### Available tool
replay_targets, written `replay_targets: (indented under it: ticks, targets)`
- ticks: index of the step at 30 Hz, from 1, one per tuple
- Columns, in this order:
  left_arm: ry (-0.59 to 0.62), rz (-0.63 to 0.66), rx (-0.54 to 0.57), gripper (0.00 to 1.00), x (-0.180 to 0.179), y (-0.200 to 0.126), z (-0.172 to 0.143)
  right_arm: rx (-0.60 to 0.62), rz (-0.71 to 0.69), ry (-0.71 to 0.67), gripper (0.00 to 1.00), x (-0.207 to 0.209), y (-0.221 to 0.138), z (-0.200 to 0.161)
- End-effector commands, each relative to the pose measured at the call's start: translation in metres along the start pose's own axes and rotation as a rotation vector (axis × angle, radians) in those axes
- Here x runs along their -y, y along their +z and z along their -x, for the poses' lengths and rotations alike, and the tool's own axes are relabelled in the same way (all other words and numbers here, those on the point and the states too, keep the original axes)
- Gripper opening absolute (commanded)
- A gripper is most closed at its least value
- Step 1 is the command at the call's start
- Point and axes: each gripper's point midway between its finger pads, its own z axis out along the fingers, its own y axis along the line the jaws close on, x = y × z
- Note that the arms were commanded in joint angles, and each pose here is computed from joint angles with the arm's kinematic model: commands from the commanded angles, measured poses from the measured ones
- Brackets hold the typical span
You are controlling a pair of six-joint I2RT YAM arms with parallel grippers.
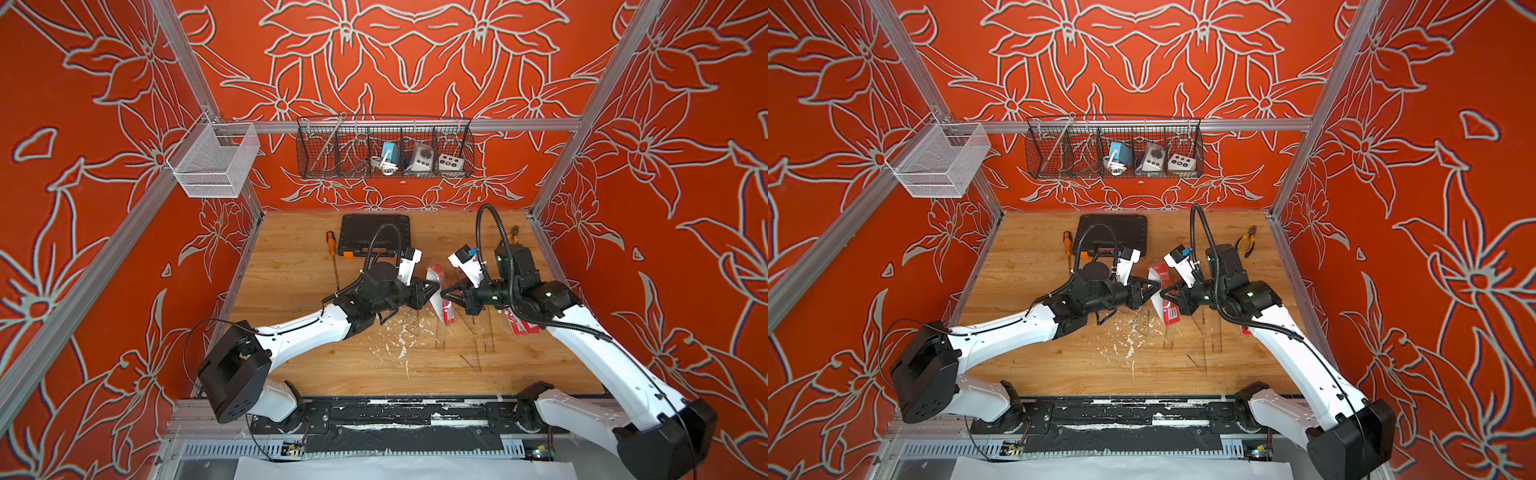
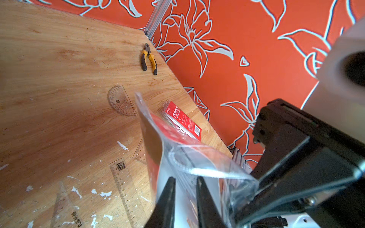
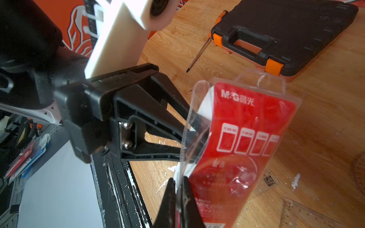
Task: Open the ruler set and take out the ruler
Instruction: Take out the ruler from the ruler set bag.
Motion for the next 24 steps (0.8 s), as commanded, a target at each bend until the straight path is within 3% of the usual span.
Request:
replay_targets:
  ticks: [1, 24]
  targets:
    - [0.001, -0.019, -0.004, 0.21, 0.004, -0.005, -0.002, 0.017, -0.012, -0.062, 0.0, -0.004, -0.012, 0.007]
    - [-0.071, -0.123, -0.077, 0.3, 0.017, 0.021, -0.013, 0.037, 0.072, -0.108, 0.0, -0.017, -0.011, 0.004]
